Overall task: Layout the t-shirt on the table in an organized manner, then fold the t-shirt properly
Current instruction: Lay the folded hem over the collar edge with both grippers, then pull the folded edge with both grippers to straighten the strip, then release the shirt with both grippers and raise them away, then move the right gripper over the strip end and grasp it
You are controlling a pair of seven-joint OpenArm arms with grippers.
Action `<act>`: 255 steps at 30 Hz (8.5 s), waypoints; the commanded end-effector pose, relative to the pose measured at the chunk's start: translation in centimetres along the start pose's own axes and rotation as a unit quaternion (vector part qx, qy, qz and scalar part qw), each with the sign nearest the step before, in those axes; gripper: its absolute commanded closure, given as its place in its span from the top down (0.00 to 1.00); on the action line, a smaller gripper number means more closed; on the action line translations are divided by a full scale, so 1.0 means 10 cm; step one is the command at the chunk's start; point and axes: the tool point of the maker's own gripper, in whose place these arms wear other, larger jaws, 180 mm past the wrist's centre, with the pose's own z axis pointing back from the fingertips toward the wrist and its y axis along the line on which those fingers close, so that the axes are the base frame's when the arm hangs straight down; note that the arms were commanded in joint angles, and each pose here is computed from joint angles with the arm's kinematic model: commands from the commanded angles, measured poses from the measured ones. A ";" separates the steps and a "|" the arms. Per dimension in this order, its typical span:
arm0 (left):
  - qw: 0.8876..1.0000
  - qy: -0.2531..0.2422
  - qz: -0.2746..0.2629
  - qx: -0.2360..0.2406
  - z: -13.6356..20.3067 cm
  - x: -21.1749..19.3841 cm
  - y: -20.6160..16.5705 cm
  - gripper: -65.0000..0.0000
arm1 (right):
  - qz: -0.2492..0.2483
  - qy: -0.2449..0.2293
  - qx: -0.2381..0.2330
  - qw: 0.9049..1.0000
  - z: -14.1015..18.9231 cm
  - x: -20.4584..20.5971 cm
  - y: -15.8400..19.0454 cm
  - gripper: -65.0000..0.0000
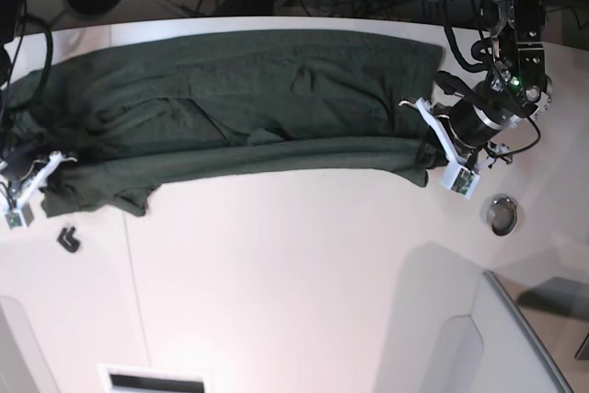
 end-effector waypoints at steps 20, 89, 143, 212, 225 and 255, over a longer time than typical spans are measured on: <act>1.000 -0.011 -0.013 0.004 0.05 0.06 0.04 0.00 | -0.044 0.022 -0.026 0.998 0.36 -0.26 -0.03 0.00; 0.981 0.123 -0.142 -0.052 0.13 -0.47 -0.56 0.51 | 0.040 0.091 0.074 0.992 -0.63 0.34 0.64 0.48; 0.976 0.172 -0.115 -0.066 0.12 -0.95 -0.58 0.50 | -0.076 -0.285 -0.146 0.944 0.46 2.29 -1.14 0.00; 0.965 0.151 0.049 0.208 1.29 -1.16 1.39 0.50 | -0.062 -0.076 -0.156 0.983 1.62 -0.32 -0.07 0.00; 0.967 0.140 0.056 0.204 1.21 -1.10 1.41 0.50 | -0.076 -0.115 -0.215 0.967 1.98 -0.41 -0.45 0.00; 0.965 0.154 0.084 0.192 1.12 -1.28 1.40 0.50 | 0.074 -0.113 0.133 0.982 1.18 -0.15 1.65 0.00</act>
